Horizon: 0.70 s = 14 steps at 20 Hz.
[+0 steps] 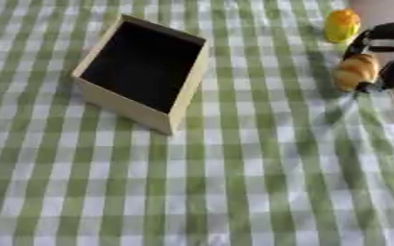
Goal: Pick up objects on the table and place them in the box.
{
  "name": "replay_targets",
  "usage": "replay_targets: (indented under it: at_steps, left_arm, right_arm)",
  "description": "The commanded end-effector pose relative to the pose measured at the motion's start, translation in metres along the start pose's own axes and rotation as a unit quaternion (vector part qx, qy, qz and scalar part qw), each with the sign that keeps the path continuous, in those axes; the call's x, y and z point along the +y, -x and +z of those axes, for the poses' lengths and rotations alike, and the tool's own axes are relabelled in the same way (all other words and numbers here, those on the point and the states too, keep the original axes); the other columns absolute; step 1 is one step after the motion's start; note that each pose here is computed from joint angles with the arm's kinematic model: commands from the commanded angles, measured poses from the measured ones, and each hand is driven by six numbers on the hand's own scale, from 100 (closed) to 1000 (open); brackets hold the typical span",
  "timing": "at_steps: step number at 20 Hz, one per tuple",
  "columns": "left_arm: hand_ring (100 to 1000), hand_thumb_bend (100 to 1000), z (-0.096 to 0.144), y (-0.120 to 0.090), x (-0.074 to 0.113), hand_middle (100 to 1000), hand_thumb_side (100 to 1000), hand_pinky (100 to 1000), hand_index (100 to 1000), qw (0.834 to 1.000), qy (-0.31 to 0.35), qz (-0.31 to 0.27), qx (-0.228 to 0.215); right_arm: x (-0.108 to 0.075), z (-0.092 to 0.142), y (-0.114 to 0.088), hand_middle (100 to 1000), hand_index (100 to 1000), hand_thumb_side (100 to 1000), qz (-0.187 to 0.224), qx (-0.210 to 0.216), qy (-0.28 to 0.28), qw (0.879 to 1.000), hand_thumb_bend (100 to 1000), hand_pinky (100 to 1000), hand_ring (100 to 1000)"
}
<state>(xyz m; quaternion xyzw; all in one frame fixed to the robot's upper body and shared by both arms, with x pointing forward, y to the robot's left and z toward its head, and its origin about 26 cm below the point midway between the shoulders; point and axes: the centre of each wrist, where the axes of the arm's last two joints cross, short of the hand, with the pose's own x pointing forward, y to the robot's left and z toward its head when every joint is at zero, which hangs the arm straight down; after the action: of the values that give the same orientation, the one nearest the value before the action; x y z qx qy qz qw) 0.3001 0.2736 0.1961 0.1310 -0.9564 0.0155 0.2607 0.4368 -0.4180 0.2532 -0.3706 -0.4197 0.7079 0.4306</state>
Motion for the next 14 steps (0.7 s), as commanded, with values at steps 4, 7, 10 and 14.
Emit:
replay_targets:
  at_steps: [4, 7, 10, 14]
  left_arm:
    - [745, 170, -0.006, -0.006, -0.001, 833, 692, 675, 846, 1.0, 0.003, 0.005, -0.012]
    - [746, 170, -0.007, -0.006, 0.0, 833, 691, 675, 846, 1.0, 0.004, 0.005, -0.013]
    - [746, 170, -0.007, -0.006, -0.001, 834, 692, 676, 847, 1.0, 0.005, 0.005, -0.012]
    - [748, 168, -0.007, -0.006, -0.001, 836, 695, 676, 847, 1.0, 0.009, 0.005, -0.01]
  right_arm:
    - [-0.027, 0.021, 0.002, 531, 595, 100, 0.02, 0.025, 0.076, 0.997, 330, 796, 765]
    - [-0.035, 0.024, -0.004, 525, 588, 100, 0.022, 0.022, 0.099, 0.995, 339, 792, 754]
    - [-0.048, 0.029, -0.013, 534, 600, 100, 0.025, 0.012, 0.104, 0.994, 331, 799, 751]
    - [-0.053, 0.029, -0.015, 480, 600, 100, 0.033, 0.011, 0.061, 0.998, 314, 803, 726]
